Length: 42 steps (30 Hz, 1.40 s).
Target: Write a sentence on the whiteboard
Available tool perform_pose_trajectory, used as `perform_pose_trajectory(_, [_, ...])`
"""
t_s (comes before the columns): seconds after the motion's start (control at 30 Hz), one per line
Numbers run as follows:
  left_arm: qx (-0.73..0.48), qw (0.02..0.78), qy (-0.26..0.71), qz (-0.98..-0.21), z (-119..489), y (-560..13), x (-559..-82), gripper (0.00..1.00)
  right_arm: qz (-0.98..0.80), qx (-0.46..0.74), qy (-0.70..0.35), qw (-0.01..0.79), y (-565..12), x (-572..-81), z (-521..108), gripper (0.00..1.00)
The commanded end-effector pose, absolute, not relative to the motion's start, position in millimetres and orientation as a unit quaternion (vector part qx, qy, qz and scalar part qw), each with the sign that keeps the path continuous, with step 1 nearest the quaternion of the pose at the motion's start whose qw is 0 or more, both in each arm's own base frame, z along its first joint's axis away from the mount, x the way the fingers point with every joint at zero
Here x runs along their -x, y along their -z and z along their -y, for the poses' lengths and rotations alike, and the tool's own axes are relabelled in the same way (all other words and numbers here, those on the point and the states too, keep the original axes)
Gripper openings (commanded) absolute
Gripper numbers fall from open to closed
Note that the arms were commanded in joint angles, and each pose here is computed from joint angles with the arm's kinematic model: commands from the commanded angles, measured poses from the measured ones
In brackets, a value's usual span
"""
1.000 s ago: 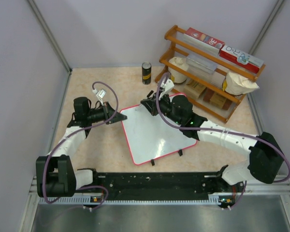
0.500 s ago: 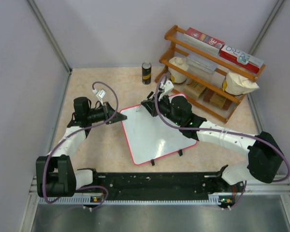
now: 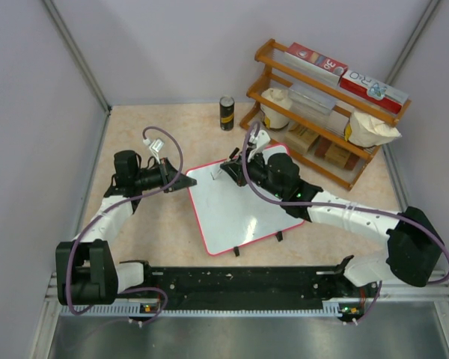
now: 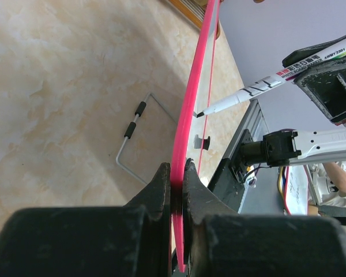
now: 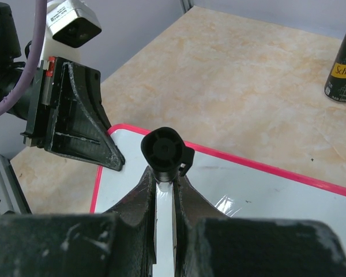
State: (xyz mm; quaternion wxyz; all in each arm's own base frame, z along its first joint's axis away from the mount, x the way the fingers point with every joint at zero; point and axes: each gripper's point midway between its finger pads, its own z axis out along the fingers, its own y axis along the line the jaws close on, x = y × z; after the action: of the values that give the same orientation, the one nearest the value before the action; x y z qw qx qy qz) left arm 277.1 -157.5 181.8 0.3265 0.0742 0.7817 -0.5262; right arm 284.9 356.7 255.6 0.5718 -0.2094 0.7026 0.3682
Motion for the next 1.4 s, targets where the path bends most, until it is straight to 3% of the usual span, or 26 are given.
perform_pose_trajectory(0.0, [-0.081,0.360,0.479,-0.797,148,-167,-288,0.00,-0.702,0.222,-0.372,0.566,-254,-274,-357,0.00])
perform_pose_trajectory(0.43, [-0.080,0.360,0.479,-0.797,148,-166,-289,0.00,-0.705,0.238,-0.380,0.549,-243,-259,-356,0.00])
perform_pose_trajectory(0.87, [-0.081,0.359,0.479,-0.797,149,-165,-288,0.00,-0.667,0.188,-0.397,0.602,-305,-264,-342,0.00])
perform_pose_trajectory(1.37, [-0.081,0.359,0.479,-0.797,149,-165,-288,0.00,-0.689,0.151,-0.370,0.605,-309,-294,-347,0.00])
